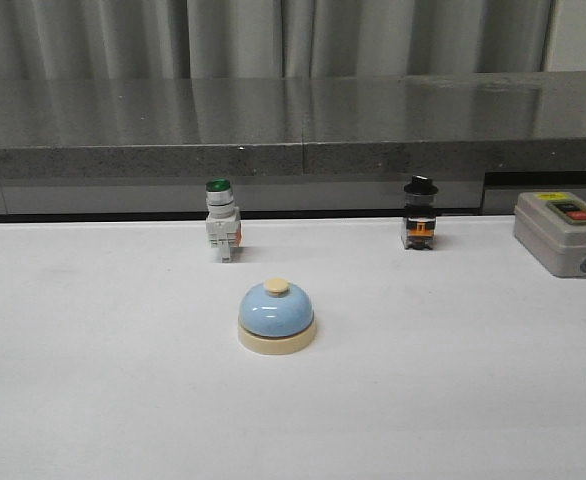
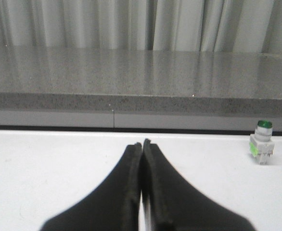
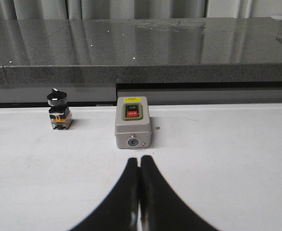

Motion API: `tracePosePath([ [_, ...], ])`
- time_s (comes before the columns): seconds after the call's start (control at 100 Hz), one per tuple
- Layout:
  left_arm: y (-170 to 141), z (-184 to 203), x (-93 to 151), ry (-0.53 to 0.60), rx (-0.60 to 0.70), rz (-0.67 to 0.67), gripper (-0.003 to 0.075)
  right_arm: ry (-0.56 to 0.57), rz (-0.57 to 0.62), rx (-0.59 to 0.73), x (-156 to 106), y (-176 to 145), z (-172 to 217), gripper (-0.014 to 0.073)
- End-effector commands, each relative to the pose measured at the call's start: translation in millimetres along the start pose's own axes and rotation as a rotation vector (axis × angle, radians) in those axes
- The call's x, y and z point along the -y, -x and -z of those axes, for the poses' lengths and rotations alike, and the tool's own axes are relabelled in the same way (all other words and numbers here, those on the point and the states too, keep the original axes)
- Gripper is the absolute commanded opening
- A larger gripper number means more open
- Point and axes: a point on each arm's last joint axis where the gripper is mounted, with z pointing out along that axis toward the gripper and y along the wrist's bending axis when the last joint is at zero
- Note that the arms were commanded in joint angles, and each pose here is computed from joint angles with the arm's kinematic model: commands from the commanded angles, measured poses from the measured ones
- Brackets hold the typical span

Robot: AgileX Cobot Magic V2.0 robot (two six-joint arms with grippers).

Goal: Place and press bell with both arms

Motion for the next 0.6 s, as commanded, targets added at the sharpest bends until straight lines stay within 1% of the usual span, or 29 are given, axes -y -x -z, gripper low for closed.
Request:
tracePosePath([
  [0.0, 4.7, 2.3, -1.0, 0.002, 0.145, 0.014, -0.0019, 0.009, 0.011, 0.083, -0.8, 7.5, 0.7, -0.0068],
  [0.06, 1.7, 2.1, -0.7, 0.001, 0.091, 0.014, -0.0019, 0.009, 0.011, 0.083, -0.8, 7.5, 0.7, -0.0068],
  [0.59, 0.5, 1.9, -0.8, 0.001, 0.089, 0.014, -0.0019, 0.009, 0.011, 0.083, -0.8, 7.5, 0.7, -0.0068],
])
